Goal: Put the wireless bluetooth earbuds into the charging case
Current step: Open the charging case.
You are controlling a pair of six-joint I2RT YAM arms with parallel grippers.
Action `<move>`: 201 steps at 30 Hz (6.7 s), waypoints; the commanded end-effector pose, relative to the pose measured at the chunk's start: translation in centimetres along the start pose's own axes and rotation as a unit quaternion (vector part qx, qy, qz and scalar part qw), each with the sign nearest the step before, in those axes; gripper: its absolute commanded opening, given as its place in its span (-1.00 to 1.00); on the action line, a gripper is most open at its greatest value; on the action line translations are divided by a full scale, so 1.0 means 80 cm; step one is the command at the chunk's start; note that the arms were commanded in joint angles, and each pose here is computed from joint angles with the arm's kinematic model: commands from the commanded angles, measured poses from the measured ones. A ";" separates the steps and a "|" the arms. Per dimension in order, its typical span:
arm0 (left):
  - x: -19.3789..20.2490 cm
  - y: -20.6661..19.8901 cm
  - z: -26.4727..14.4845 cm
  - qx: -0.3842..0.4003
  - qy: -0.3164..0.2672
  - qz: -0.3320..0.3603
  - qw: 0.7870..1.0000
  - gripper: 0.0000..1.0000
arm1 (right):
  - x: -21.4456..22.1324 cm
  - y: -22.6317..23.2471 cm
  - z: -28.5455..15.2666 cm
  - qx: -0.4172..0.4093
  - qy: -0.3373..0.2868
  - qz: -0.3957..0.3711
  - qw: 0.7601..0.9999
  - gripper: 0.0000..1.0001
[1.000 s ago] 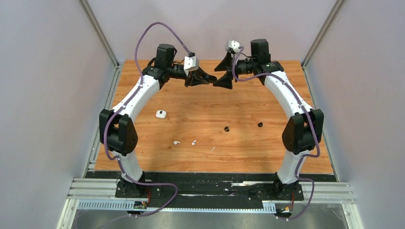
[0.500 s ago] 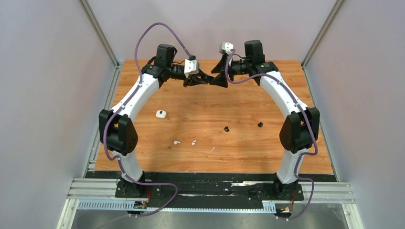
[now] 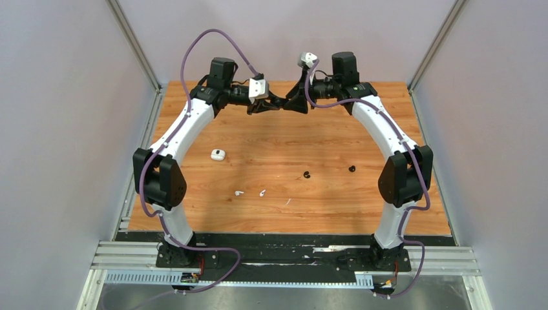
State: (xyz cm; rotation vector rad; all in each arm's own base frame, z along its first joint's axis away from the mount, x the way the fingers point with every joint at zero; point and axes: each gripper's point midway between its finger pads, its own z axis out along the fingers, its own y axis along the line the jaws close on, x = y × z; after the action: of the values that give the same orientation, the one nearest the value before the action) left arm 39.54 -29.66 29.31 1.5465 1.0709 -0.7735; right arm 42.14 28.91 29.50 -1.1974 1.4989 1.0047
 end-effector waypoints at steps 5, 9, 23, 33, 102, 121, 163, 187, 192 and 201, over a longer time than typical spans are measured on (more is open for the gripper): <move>-0.020 -0.016 0.010 0.031 -0.027 -0.033 0.999 -1.00 | -0.057 -0.027 -0.015 0.050 -0.043 -0.061 0.996 -0.03; -0.017 -0.014 0.012 0.028 -0.027 -0.050 0.998 -1.00 | -0.059 -0.028 -0.017 0.053 -0.045 -0.056 0.996 -0.09; -0.007 -0.009 0.019 0.023 -0.027 -0.108 0.994 -1.00 | -0.055 -0.031 -0.021 0.067 -0.045 -0.050 0.996 -0.17; -0.002 0.004 0.018 0.006 -0.049 -0.188 0.981 -1.00 | -0.050 -0.035 -0.021 0.078 -0.041 -0.049 0.995 -0.36; 0.006 0.024 0.014 0.015 -0.107 -0.288 0.951 -1.00 | 0.008 -0.065 -0.017 0.117 -0.001 -0.019 0.993 -0.45; -0.001 0.017 0.013 0.045 -0.121 -0.267 0.955 -1.00 | 0.005 -0.030 -0.009 0.014 -0.032 0.045 0.998 -0.58; 0.034 0.038 -0.016 -0.051 -0.025 -0.348 0.936 0.43 | 0.017 -0.037 -0.024 0.050 0.002 -0.084 0.995 -1.00; 0.053 0.022 0.006 -0.015 0.065 -0.453 0.889 0.35 | 0.049 -0.011 0.007 0.026 0.069 -0.169 0.983 -1.00; 0.058 0.018 0.010 -0.013 0.073 -0.455 0.887 0.34 | 0.047 -0.012 0.010 0.027 0.072 -0.168 0.983 -1.00; 0.067 0.013 0.015 -0.001 0.074 -0.463 0.883 0.18 | 0.048 -0.014 0.015 0.024 0.078 -0.152 0.985 -1.00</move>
State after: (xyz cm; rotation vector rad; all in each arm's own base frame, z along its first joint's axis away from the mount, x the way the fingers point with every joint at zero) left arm 42.58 -29.30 23.88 0.9995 2.0171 -1.2812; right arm 42.96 28.39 24.26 -1.4360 1.4336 0.6790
